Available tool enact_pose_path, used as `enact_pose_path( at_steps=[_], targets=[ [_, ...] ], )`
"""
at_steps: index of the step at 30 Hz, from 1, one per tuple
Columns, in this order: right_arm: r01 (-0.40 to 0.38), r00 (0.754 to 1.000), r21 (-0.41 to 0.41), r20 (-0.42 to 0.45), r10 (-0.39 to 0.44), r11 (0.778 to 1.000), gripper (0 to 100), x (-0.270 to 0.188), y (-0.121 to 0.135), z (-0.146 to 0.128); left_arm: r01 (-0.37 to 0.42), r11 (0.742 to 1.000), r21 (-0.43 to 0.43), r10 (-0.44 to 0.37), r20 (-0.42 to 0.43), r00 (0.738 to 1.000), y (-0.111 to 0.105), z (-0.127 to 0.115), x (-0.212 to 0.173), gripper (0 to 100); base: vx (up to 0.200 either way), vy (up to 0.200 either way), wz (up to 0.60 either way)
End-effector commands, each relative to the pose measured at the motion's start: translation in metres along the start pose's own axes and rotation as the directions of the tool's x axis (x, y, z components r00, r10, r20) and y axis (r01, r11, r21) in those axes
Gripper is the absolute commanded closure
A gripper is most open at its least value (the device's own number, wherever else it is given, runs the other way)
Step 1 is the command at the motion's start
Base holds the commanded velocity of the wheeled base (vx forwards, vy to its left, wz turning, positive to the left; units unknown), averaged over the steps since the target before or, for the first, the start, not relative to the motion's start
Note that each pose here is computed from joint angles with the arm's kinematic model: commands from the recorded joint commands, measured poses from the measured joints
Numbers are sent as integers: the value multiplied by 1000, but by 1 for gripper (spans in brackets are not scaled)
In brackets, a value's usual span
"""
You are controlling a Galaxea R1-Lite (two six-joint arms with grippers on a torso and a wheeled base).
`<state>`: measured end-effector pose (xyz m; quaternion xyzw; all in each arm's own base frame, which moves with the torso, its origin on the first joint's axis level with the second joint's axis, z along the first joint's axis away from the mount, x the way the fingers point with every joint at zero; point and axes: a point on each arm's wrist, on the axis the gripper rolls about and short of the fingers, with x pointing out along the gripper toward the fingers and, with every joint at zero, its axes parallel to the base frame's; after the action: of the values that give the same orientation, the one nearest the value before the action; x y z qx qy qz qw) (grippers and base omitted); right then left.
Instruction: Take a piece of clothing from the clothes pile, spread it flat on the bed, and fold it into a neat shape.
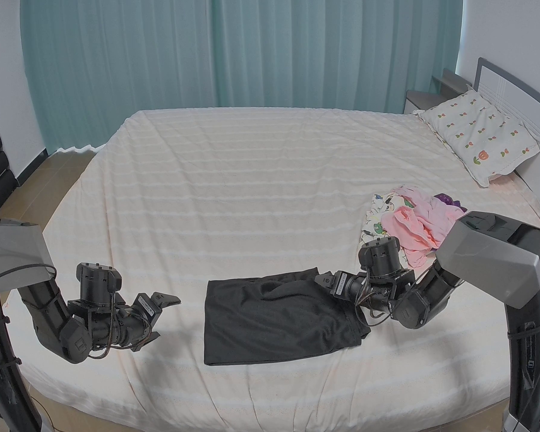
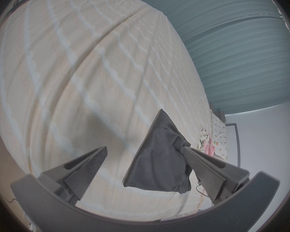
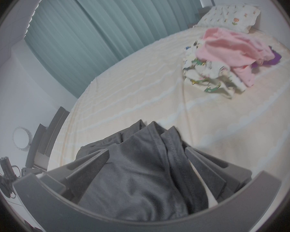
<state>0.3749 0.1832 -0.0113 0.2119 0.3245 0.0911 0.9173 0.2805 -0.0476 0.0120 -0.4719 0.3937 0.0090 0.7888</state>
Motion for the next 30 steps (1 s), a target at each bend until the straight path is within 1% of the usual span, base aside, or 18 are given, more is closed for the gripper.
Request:
enact_pose_path(
  at_steps=[1,4,10,14,17,18,19,21,24,30],
  targets=[
    [-25,998,32,-63,27,999,0,27,3,-1,-6,1000,3,6,-3,1000,1,-1,1,0,0,0,0],
    [-29,998,49,-62,32,998,0,34,5,-1,-6,1000,3,6,-3,1000,1,-1,1,0,0,0,0],
    [-36,997,51,-69,40,998,0,41,5,0,-6,1000,3,6,-3,1000,1,-1,1,0,0,0,0],
    [-20,996,56,-83,25,998,0,51,4,1,-6,1000,3,6,-3,1000,1,-1,1,0,0,0,0],
    [-28,998,90,-58,34,996,0,52,5,9,-7,1000,3,7,-3,1000,2,-1,1,0,0,0,0],
    [-42,999,139,-27,47,989,0,51,9,20,-7,1000,3,7,-3,1000,2,-1,1,0,0,0,0],
    [-47,999,151,-17,50,987,0,50,11,24,-8,1000,3,8,-2,1000,2,-1,1,0,0,0,0],
    [-60,998,156,2,60,986,0,45,15,32,-8,1000,3,8,-2,1000,2,-1,1,0,0,0,0],
    [-65,998,158,15,63,985,0,40,19,38,-8,1000,3,8,-2,1000,2,-1,1,0,0,0,0],
    [-48,999,151,29,44,987,0,41,21,36,-7,1000,3,7,-1,1000,1,-1,1,0,0,0,0]
  ],
)
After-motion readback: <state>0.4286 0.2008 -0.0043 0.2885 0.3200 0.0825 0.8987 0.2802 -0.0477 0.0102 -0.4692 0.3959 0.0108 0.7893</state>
